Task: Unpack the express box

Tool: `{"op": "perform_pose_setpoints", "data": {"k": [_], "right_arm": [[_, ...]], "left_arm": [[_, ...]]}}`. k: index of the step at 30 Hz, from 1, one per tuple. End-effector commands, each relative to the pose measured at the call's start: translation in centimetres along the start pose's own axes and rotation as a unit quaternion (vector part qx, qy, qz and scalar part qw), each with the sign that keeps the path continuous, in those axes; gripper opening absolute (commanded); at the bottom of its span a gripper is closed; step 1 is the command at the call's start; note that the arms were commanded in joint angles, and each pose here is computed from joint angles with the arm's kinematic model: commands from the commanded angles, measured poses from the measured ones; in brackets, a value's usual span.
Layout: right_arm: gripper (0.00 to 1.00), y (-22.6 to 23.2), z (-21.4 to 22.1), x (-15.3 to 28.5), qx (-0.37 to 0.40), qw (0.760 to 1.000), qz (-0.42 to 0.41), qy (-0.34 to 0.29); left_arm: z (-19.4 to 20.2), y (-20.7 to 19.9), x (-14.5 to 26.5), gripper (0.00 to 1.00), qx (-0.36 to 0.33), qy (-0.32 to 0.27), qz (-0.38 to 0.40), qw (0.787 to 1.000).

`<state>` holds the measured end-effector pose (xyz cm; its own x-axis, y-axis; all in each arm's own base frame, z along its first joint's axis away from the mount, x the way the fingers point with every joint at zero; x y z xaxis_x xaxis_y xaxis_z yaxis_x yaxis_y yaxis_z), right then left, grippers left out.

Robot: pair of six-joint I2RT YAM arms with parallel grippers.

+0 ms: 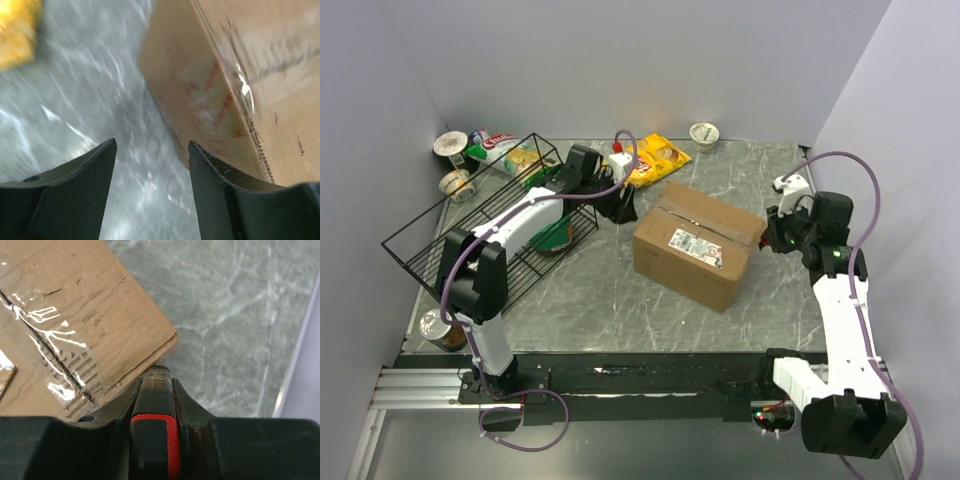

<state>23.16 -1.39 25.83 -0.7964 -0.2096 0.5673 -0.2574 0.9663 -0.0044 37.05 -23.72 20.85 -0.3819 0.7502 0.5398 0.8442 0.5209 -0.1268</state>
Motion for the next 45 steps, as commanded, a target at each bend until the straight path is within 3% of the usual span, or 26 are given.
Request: {"op": "perform_pose_setpoints", "data": {"k": [1, 6, 18, 22, 25, 27, 29, 31, 34, 38, 41, 45], "right_arm": [[0.0, 1.6, -3.0, -1.3, 0.012, 0.998, -0.021, -0.056], [0.0, 3.4, -3.5, -3.1, 0.034, 0.996, -0.06, -0.049], [0.0, 3.6, -7.5, -7.7, 0.028, 0.994, -0.09, -0.054], [0.0, 2.0, -8.8, -7.2, 0.009, 0.997, -0.04, -0.07], [0.0, -0.7, -9.5, -5.1, -0.057, 0.994, 0.012, -0.092], [0.0, -2.4, -9.8, -3.1, -0.101, 0.988, 0.021, -0.111], [0.0, -2.6, -10.1, -1.7, -0.141, 0.981, 0.017, -0.133], [0.0, -2.7, -10.1, -0.1, -0.178, 0.971, 0.01, -0.158], [0.0, -1.4, -10.3, 0.9, -0.193, 0.963, -0.054, -0.181], [0.0, 0.1, -10.1, 1.5, -0.182, 0.952, -0.113, -0.221], [0.0, 0.5, -9.8, 1.9, -0.156, 0.948, -0.126, -0.246], [0.0, 0.0, -8.3, 1.1, -0.189, 0.943, -0.144, -0.235]], "left_arm": [[0.6, -2.5, 1.2, 0.66, -0.049, 0.013, 0.052, 0.997], [1.7, -6.1, 1.6, 0.66, -0.088, 0.021, 0.134, 0.987], [6.4, -6.6, 5.4, 0.64, -0.159, 0.131, 0.133, 0.969], [5.2, -6.4, 8.1, 0.64, -0.191, 0.142, 0.119, 0.964], [2.7, -5.9, 10.0, 0.67, -0.226, 0.138, 0.112, 0.958], [-0.6, -5.9, 10.9, 0.68, -0.262, 0.105, 0.112, 0.953], [-2.3, -5.6, 10.1, 0.71, -0.252, 0.085, 0.116, 0.957], [-5.5, -4.9, 8.6, 0.74, -0.249, 0.028, 0.105, 0.962], [-8.0, -4.2, 5.7, 0.76, -0.184, -0.02, 0.09, 0.979], [-11.7, -3.4, 2.3, 0.77, -0.121, -0.104, 0.085, 0.984], [-12.2, -2.6, -0.1, 0.76, -0.093, -0.115, 0.096, 0.984], [-11.5, -2.3, -2.0, 0.76, -0.072, -0.112, 0.125, 0.983]]}}
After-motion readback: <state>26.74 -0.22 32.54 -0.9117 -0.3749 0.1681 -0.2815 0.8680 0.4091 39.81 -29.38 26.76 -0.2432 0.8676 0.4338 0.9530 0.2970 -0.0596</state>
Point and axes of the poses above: each gripper's point midway between its finger pads, its own x axis back along the fingers, its own y axis along the line the jaws close on, z = x × y, the point moved 7 cm from there along x, back along the fingers, and after that the axes turned 7 degrees about -x, right-handed, at the moved point
